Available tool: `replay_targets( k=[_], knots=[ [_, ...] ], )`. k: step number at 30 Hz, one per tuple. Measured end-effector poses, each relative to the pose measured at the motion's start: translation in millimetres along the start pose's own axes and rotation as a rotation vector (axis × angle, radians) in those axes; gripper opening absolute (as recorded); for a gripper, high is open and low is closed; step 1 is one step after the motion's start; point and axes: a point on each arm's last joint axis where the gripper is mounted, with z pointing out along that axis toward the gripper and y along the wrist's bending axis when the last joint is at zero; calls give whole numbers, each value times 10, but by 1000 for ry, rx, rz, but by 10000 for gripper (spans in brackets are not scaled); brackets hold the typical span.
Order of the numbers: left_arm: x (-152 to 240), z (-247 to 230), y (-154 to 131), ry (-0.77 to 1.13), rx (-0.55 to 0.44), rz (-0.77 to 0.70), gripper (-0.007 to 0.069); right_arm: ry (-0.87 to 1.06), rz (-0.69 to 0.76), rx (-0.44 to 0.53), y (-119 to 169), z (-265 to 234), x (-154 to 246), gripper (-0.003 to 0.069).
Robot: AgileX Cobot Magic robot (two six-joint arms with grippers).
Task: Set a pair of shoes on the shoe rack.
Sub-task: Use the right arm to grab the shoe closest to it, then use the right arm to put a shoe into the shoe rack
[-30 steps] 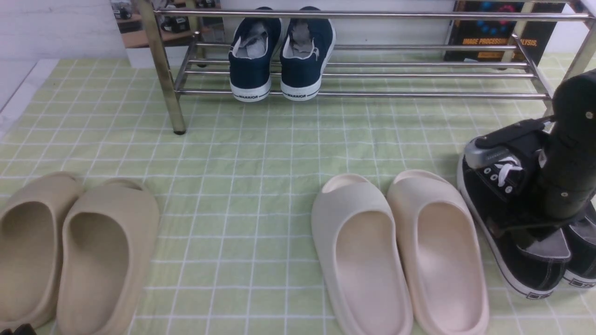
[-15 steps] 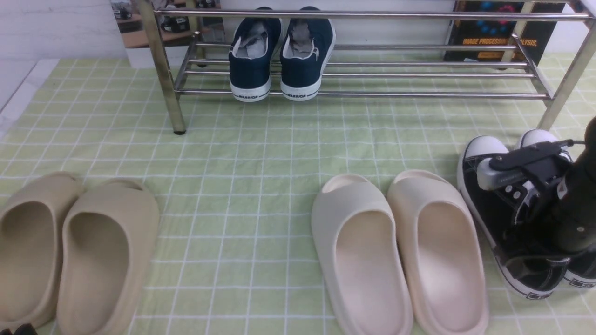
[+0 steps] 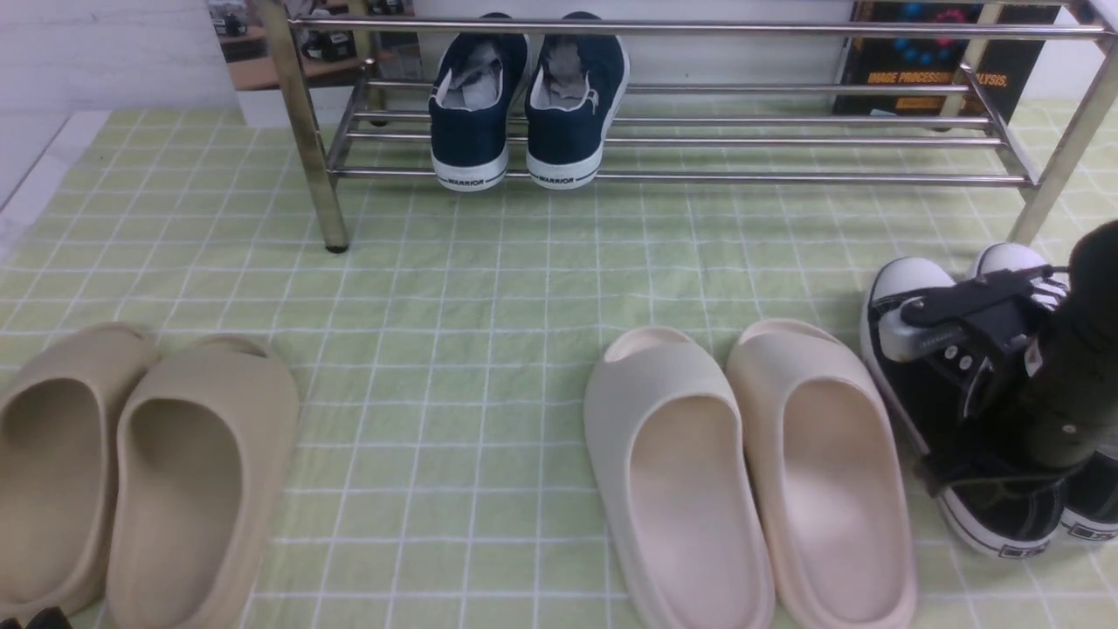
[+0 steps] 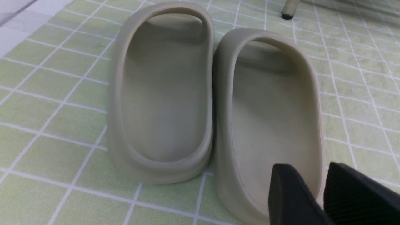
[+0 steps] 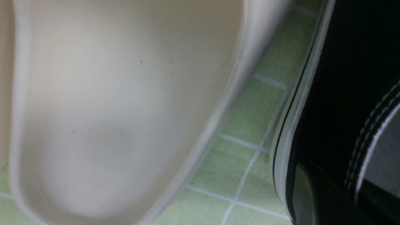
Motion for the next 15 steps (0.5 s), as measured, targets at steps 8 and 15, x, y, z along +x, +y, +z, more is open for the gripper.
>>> replay_targets(
  k=[8,15],
  knots=[
    [0,0,0,0,0,0,200,-102,3,-22,4,-639,-235,20],
    [0,0,0,0,0,0,207,-162,-38,-35,12,-793,-449,20]
  ],
)
